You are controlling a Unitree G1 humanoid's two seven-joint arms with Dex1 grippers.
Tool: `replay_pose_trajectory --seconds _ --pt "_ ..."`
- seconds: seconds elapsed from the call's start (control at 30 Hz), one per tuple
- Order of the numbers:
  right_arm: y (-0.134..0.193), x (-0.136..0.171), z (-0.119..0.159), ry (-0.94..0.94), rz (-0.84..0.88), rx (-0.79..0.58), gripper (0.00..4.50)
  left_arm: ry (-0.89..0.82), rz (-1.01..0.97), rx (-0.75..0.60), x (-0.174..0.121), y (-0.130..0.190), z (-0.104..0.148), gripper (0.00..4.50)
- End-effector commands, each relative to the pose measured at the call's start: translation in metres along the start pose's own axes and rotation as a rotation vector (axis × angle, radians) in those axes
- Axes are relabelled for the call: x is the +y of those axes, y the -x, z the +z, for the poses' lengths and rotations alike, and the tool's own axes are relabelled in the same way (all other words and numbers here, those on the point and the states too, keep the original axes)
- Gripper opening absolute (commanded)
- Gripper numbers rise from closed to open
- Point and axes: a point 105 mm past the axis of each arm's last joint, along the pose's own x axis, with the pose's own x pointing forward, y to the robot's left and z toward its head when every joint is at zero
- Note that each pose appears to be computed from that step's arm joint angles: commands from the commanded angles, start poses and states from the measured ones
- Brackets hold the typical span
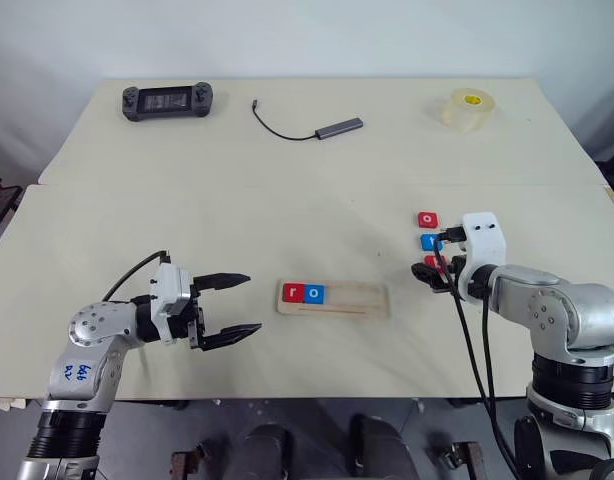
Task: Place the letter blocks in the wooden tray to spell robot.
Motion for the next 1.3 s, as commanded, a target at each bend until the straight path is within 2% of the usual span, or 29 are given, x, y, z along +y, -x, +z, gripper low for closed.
replay_pose_trajectory --seconds 0.03,0.17,0.47,0.7,0.87,1.07,1.2,1.3 --pt "0.003 -0.003 -0.002 -0.014 -0.024 -0.010 2.82 -0.046 -0.008 -0.023 0.002 0.000 0.013 4.50" --pt "0.005 -0.005 -0.002 -0.023 -0.037 -0.020 1.50 -0.046 -0.016 -0.029 0.002 -0.003 0.014 4.50" --pt "0.034 -0.010 -0.003 -0.020 -0.065 -0.044 1.46 -0.041 -0.068 -0.060 0.003 -0.017 0.015 4.50" --pt "0.046 0.008 -0.033 -0.052 -0.040 -0.051 1.46 -0.027 -0.097 -0.066 0.003 -0.023 0.011 4.50" --pt "0.046 0.020 -0.043 -0.053 -0.010 -0.032 1.46 -0.027 -0.099 -0.070 0.003 -0.024 0.012 4.50" --pt "0.053 0.015 -0.033 0.059 0.081 -0.012 3.39 -0.028 -0.085 -0.070 0.002 -0.020 0.010 4.50" --pt "0.064 0.005 -0.020 0.153 0.160 0.019 3.39 -0.036 -0.075 -0.062 0.002 -0.016 0.009 4.50" --pt "0.078 0.005 -0.002 0.418 0.393 -0.021 3.39 -0.048 -0.067 -0.049 0.003 -0.012 0.009 4.50"
